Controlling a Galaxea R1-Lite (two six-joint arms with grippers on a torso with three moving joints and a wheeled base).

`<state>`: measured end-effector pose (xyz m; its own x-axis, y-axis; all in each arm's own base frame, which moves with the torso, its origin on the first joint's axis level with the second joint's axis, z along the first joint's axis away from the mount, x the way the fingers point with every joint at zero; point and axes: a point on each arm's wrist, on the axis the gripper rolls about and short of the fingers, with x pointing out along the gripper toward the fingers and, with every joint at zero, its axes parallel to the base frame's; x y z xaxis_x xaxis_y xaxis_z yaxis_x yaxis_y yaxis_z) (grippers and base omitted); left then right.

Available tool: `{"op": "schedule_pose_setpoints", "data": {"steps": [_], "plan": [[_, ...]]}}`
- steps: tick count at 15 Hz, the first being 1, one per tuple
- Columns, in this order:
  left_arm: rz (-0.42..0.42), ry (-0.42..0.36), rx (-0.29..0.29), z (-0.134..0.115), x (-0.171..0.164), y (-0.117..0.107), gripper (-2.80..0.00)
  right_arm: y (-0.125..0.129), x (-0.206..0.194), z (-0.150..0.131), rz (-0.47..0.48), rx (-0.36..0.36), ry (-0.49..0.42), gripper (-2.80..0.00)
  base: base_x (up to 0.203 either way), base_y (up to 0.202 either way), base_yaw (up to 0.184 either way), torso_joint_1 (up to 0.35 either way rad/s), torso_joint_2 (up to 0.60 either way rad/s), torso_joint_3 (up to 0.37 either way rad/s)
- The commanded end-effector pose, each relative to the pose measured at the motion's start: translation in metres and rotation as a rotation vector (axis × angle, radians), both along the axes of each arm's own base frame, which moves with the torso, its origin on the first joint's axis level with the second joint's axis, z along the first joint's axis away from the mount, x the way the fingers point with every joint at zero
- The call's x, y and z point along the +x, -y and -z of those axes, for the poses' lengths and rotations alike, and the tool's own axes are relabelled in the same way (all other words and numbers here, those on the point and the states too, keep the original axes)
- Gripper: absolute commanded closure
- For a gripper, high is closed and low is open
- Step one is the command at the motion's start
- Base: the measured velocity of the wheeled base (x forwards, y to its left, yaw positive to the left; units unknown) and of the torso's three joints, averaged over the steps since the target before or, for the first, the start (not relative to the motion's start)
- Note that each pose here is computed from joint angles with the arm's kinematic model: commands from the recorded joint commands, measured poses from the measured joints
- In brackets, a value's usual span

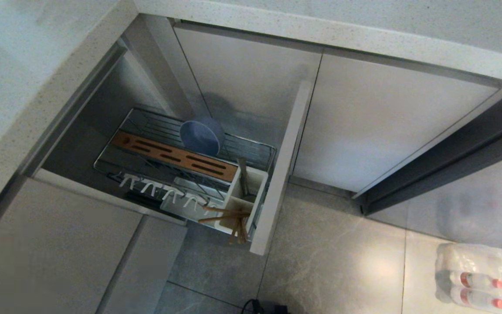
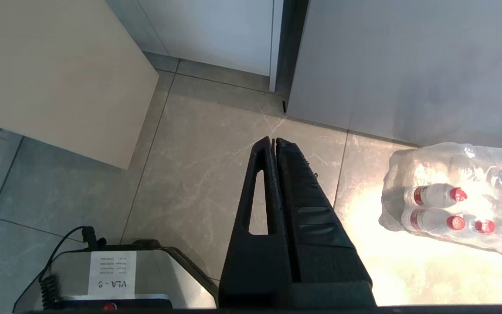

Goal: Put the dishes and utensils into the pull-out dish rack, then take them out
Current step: Pick up the fork and place it in the cupboard

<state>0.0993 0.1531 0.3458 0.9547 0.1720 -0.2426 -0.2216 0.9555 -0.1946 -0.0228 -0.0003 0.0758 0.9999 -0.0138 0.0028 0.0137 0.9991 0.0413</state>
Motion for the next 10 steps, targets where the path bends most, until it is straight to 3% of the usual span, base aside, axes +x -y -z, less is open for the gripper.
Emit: {"op": "schedule_pose_setpoints", "data": {"steps": [1,5,10], "plan": [[0.014,0.037,0.036,-0.012,-0.009,0.023,0.00,0.000,0.000,0.000,0.000,0.000,-0.001,0.00,0.000,0.000,0.000,0.000,0.00,0.000],[0.067,0.115,0.074,-0.032,-0.026,0.069,0.00,0.000,0.000,0.000,0.000,0.000,-0.001,0.00,0.000,0.000,0.000,0.000,0.00,0.000],[0.306,0.183,0.136,-0.047,-0.044,0.124,0.00,0.000,0.000,0.000,0.000,0.000,-0.001,0.00,0.000,0.000,0.000,0.000,0.00,0.000]]}}
